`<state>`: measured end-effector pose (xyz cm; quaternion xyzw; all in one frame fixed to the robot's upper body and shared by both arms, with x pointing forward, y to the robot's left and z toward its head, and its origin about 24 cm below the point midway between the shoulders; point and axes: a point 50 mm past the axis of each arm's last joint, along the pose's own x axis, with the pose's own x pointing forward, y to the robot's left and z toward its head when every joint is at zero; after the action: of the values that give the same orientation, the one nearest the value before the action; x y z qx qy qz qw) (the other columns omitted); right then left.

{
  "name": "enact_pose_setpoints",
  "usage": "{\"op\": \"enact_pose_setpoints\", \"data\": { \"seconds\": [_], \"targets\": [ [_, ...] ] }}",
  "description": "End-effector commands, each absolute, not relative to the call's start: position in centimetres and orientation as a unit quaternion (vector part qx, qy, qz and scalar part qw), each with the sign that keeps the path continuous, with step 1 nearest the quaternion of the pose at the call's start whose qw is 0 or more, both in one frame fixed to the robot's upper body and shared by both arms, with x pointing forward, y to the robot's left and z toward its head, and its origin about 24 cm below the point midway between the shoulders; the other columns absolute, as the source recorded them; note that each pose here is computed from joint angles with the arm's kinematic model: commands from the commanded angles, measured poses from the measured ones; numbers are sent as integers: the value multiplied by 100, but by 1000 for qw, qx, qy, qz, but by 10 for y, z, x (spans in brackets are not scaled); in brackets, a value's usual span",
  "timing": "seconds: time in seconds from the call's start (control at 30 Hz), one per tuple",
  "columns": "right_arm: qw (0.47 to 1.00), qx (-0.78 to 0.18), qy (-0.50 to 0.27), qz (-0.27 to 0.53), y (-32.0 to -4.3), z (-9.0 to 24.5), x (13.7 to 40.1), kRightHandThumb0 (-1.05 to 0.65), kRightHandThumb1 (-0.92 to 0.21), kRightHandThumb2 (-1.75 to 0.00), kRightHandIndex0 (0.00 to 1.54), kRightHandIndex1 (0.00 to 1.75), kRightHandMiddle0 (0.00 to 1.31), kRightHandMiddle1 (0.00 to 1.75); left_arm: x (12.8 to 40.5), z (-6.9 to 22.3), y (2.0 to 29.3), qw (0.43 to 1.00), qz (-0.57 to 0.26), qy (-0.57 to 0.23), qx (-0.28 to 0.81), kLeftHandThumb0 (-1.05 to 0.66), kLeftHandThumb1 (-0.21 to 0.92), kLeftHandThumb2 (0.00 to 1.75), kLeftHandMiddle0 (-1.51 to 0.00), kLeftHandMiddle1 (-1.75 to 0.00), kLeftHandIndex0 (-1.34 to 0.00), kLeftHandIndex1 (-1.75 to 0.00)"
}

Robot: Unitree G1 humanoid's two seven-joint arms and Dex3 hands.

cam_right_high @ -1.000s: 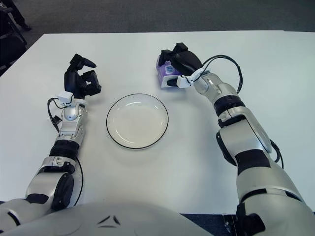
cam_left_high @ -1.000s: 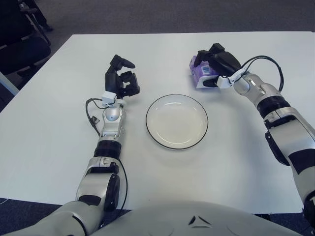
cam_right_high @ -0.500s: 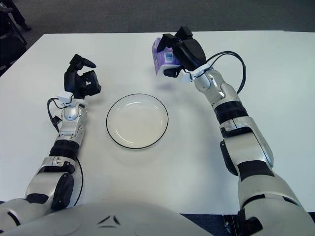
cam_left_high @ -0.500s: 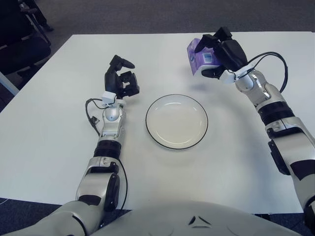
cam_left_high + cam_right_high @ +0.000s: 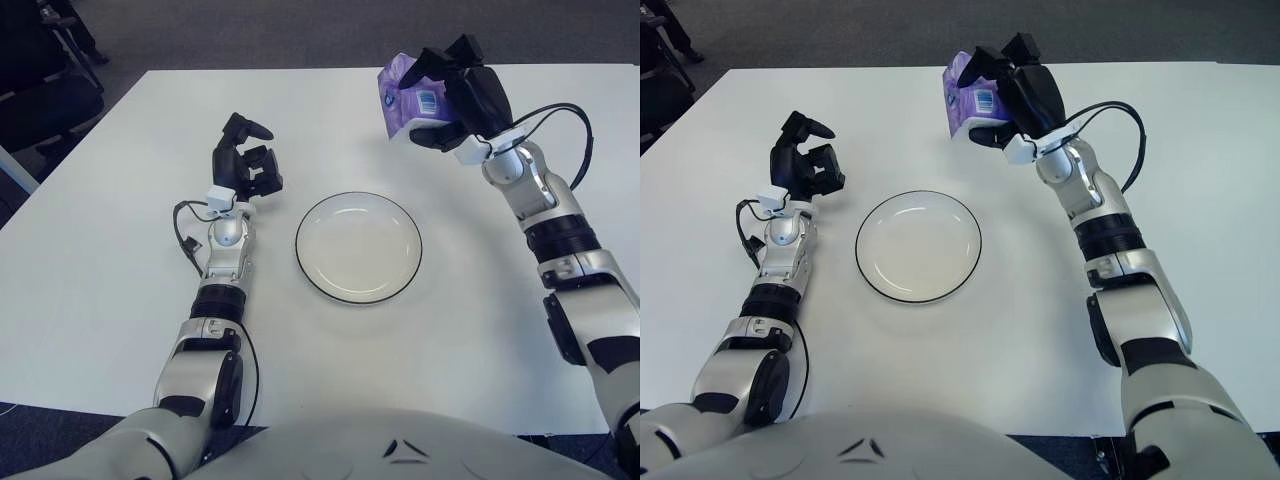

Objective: Put the tissue paper into the plate.

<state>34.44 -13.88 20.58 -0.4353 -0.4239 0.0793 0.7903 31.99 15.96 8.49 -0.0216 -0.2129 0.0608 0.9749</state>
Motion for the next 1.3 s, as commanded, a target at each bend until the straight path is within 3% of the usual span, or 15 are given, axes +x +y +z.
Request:
{"op": "enact_pose_setpoints", "data": {
  "seconds": [0.0, 0.47, 0.97, 1.27],
  "targets": [
    [799, -397, -443, 89, -134, 214, 332, 55, -13, -154, 76, 175, 102, 175, 278, 2, 162, 994, 85, -58, -37, -46, 37, 125, -133, -175, -57, -175],
    [803, -370, -439, 161, -125, 215, 316, 55, -12, -155, 77, 175, 99, 175, 280, 1, 162, 994, 85, -57, -35, -46, 37, 125, -132, -175, -57, -175],
    [817, -307, -394, 289, -114, 205, 298, 55, -12, -156, 77, 175, 102, 175, 280, 2, 163, 994, 86, -56, -35, -46, 37, 125, -132, -175, -57, -175],
    [803, -317, -394, 315, -110, 201, 293, 56, -10, -158, 79, 175, 102, 175, 280, 2, 163, 994, 87, -59, -30, -46, 37, 125, -132, -175, -57, -175]
  ]
}}
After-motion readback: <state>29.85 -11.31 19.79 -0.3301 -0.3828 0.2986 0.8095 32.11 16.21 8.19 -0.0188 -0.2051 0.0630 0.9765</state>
